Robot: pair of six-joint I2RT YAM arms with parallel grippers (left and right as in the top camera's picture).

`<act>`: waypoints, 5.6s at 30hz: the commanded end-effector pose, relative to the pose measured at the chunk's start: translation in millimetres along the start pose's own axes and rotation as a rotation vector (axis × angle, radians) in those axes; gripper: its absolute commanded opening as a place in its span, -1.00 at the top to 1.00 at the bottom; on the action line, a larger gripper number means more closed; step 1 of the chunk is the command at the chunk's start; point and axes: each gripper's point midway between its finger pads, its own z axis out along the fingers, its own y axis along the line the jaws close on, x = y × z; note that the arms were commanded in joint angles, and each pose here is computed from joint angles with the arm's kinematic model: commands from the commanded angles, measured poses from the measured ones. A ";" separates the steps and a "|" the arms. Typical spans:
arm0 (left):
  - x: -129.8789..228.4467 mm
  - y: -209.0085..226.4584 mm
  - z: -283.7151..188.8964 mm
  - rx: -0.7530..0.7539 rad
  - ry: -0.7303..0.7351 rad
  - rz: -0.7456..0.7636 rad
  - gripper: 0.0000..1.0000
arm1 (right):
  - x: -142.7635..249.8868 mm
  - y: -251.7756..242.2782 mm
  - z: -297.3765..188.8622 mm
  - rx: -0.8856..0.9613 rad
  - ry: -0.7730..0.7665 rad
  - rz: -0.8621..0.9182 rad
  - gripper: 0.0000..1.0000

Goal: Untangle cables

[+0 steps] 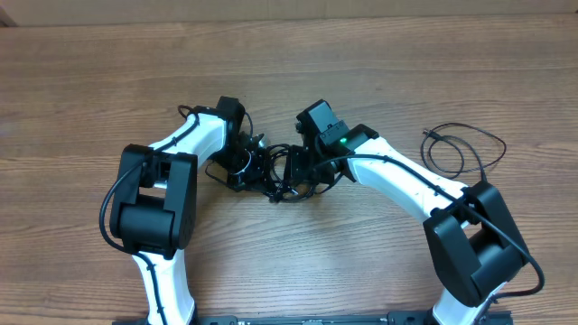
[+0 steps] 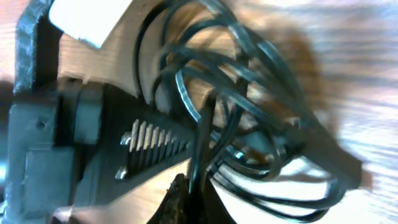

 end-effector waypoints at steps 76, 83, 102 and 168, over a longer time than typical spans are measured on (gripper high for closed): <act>-19.3 9.9 -27.8 -0.180 -0.145 0.068 -0.21 | 2.8 -11.8 21.1 -0.036 -0.059 0.051 0.51; -18.7 9.9 -27.7 -0.180 -0.143 0.068 -0.09 | 0.8 -10.0 20.9 -0.043 -0.067 0.046 0.92; -22.2 -28.9 -98.7 -0.144 -0.195 0.103 -0.21 | -7.2 -17.3 20.4 0.007 -0.113 -0.093 0.92; -1.4 201.4 -137.8 0.035 -0.385 -0.646 0.92 | -59.8 -119.9 -32.1 0.069 -0.185 0.244 0.51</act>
